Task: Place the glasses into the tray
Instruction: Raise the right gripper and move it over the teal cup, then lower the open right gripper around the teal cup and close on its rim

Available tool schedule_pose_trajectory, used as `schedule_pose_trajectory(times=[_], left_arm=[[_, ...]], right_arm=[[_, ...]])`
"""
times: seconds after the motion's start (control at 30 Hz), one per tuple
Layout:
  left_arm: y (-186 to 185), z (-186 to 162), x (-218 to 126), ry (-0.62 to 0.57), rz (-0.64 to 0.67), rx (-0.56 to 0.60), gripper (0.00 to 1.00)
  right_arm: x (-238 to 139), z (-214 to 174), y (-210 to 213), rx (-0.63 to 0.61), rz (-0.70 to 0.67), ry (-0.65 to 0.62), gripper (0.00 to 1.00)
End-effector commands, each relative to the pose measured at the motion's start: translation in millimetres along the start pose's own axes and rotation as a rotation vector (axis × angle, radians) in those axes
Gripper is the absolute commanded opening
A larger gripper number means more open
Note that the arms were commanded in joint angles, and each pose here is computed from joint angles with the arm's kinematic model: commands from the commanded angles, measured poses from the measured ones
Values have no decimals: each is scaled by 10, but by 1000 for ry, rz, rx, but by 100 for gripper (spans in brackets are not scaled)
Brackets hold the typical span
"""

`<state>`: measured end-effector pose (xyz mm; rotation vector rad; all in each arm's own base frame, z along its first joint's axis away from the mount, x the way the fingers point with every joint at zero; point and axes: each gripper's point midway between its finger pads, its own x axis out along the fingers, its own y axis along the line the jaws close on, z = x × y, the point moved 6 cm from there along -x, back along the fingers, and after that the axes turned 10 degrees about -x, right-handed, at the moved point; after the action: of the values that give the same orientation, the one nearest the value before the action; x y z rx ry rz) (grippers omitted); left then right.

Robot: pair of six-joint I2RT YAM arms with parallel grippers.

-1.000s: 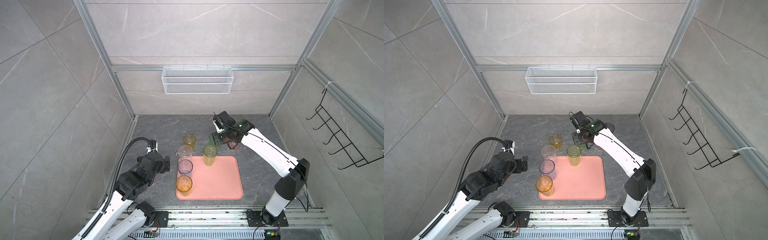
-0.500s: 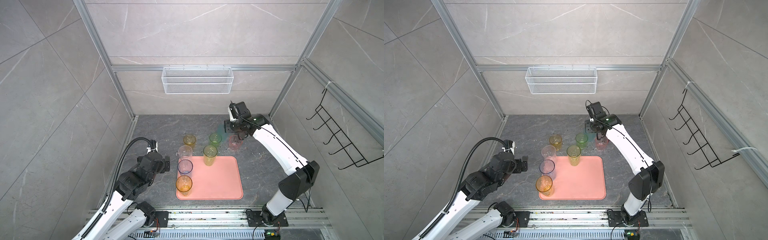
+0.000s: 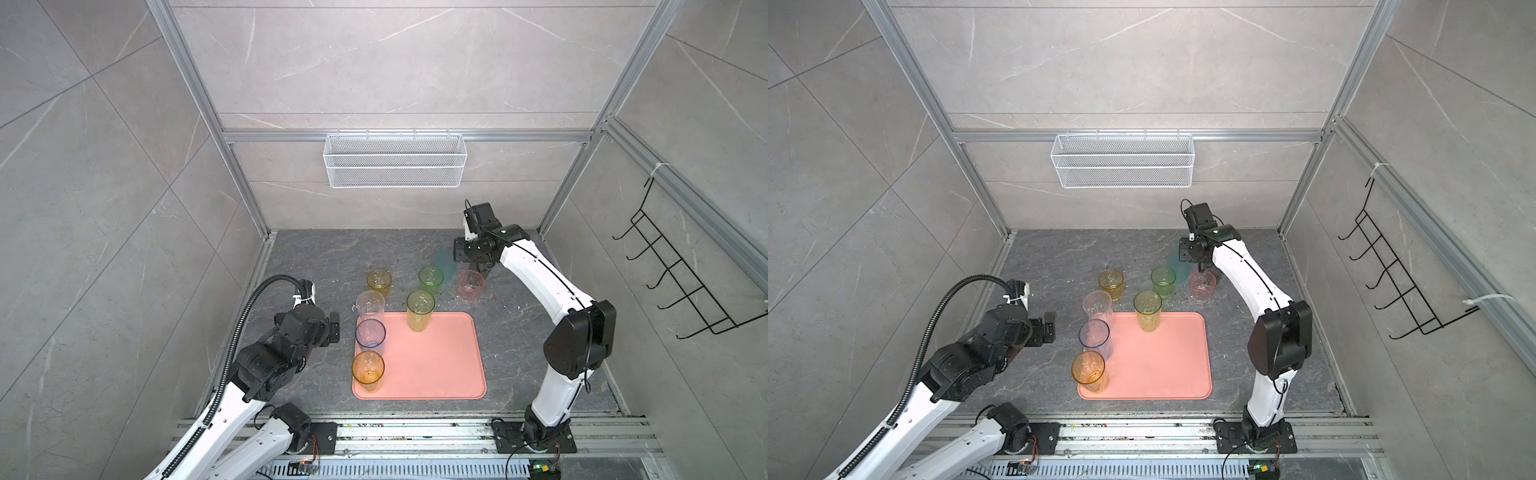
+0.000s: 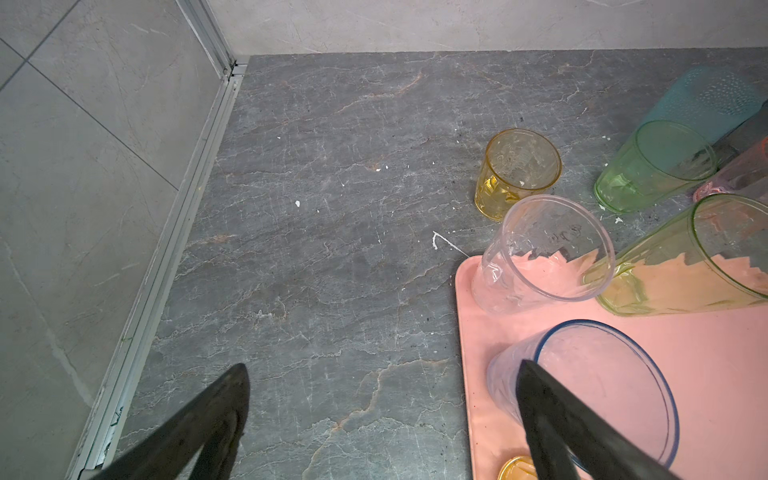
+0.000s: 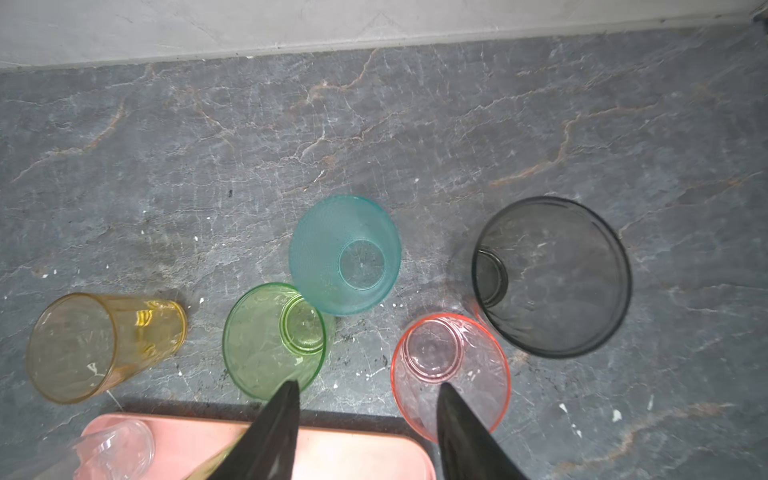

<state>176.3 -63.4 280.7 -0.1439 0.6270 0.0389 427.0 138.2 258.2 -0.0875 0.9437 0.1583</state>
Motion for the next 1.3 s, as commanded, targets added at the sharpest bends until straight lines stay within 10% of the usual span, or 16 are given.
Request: schedule_pose_trajectory(times=[0.0, 1.27], left_arm=[[15, 43, -37, -30, 5, -19, 100], [20, 40, -40, -30, 4, -20, 100]], right_arm=[[177, 12, 4, 43, 21, 13, 55], [1001, -29, -58, 79, 4, 120, 56]])
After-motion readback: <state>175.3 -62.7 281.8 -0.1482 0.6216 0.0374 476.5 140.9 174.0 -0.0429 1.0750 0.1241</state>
